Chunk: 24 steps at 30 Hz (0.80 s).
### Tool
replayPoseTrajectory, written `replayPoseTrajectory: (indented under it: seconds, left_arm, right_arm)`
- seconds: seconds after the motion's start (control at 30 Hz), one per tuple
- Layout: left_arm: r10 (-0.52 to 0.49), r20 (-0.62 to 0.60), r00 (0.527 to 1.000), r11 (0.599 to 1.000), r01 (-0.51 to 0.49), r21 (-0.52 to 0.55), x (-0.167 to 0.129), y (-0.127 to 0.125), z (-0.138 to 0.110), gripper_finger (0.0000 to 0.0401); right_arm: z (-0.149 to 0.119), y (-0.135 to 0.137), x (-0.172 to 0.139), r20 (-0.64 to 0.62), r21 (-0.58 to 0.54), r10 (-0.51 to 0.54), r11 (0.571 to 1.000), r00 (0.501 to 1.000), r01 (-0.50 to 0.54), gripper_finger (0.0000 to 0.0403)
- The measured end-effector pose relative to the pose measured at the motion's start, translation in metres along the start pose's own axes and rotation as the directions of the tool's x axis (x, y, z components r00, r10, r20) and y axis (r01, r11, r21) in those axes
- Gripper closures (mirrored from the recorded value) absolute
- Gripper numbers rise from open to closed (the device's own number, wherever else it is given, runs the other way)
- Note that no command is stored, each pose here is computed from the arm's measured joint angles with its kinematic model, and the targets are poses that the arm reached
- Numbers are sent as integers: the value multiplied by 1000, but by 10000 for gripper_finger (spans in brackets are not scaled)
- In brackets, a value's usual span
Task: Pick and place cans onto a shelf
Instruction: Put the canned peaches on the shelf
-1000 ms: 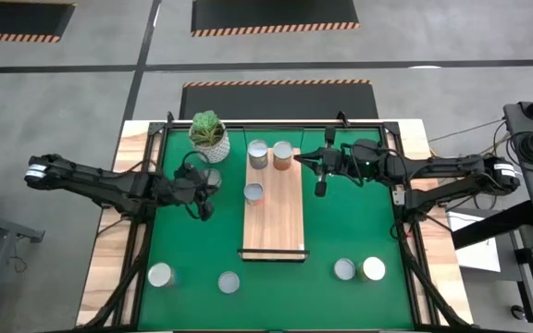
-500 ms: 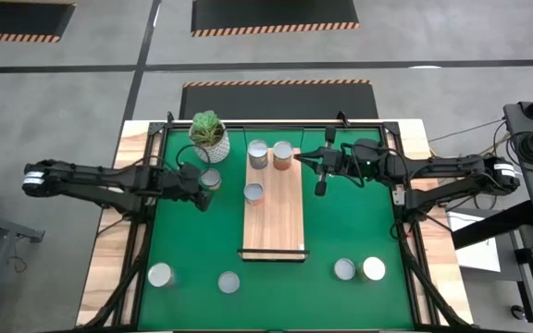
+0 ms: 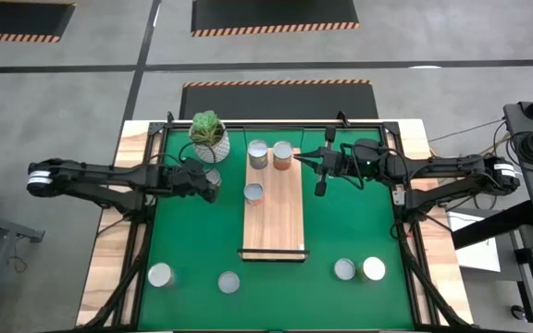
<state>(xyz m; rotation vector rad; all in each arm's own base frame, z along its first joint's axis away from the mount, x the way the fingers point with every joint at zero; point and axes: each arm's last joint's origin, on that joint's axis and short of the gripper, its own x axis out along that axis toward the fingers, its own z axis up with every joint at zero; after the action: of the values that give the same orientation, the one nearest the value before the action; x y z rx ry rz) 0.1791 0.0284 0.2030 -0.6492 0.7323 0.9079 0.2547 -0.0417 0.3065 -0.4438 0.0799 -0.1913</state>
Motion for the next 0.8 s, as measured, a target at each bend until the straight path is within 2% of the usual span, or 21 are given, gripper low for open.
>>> replayPoseTrajectory:
  seconds: [0.1,0.23,0.37,0.5,0.8]
  left_arm:
    - [40,62,997,999,-39,-6,4,-2,2,228]
    - [30,89,996,999,-29,-19,7,-6,4,145]
    - [48,85,995,999,-47,-11,11,-7,3,89]
    - [89,94,992,996,-88,-13,17,-8,1,67]
    - [140,59,988,990,-142,19,30,-11,-5,65]
  right_arm:
    - [0,0,0,3,-21,-2,1000,1000,2,394]
    - [2,-1,0,20,-44,-10,999,1000,11,394]
    - [4,-2,0,36,-49,-18,999,999,20,394]
    - [4,-2,0,36,-58,-18,998,999,20,394]
    - [3,-2,0,26,-42,-18,999,999,20,394]
